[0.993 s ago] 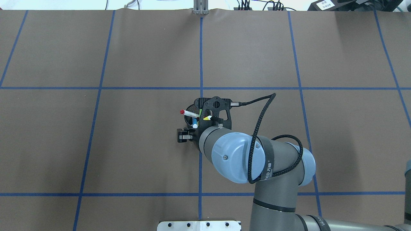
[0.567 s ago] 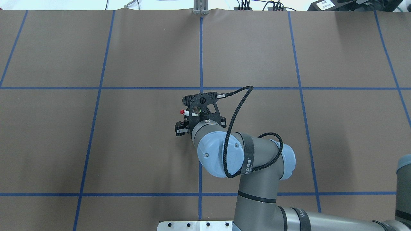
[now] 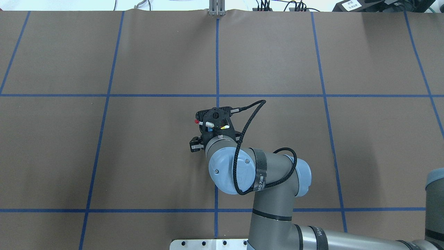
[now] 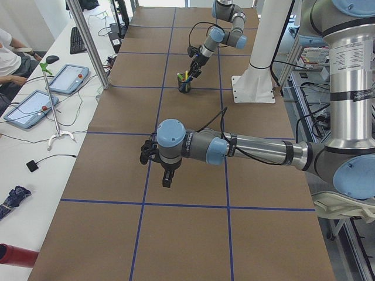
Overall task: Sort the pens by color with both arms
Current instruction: 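Lower the right gripper into the cup and grasp the blue marker, then lift the blue marker out and carry it farther from the robot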
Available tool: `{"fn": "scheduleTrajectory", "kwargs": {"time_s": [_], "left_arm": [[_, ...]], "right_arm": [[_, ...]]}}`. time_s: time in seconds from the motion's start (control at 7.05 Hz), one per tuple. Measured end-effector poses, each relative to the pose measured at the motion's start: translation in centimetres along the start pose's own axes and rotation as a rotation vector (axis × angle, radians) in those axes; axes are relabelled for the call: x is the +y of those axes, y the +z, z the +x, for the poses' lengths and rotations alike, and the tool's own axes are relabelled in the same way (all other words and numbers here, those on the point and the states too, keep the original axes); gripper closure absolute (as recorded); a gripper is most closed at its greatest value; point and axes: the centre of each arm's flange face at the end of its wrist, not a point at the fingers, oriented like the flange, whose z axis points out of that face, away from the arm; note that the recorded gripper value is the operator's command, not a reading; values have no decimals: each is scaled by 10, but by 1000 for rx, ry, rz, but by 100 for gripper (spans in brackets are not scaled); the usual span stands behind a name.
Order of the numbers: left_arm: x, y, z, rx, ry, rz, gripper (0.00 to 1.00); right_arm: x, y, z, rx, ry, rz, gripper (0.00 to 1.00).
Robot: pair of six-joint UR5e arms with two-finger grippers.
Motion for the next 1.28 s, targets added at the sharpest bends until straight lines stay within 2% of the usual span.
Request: {"fn": "scheduleTrajectory", "kwargs": {"time_s": [0.14, 0.71, 0.99, 1.28], "left_arm": [[0, 0, 0, 0, 0, 0, 0], [0, -1, 0, 1, 0, 1, 0], [0, -1, 3, 21, 0, 1, 0], [0, -2, 5, 31, 0, 2, 0]], "right_arm": [[0, -1, -1, 3, -2, -4, 100], [-10, -18, -6, -19, 8, 8, 100], [-40, -54, 4, -19, 26, 27, 100], [-72, -102, 27, -11, 48, 1, 100]]}}
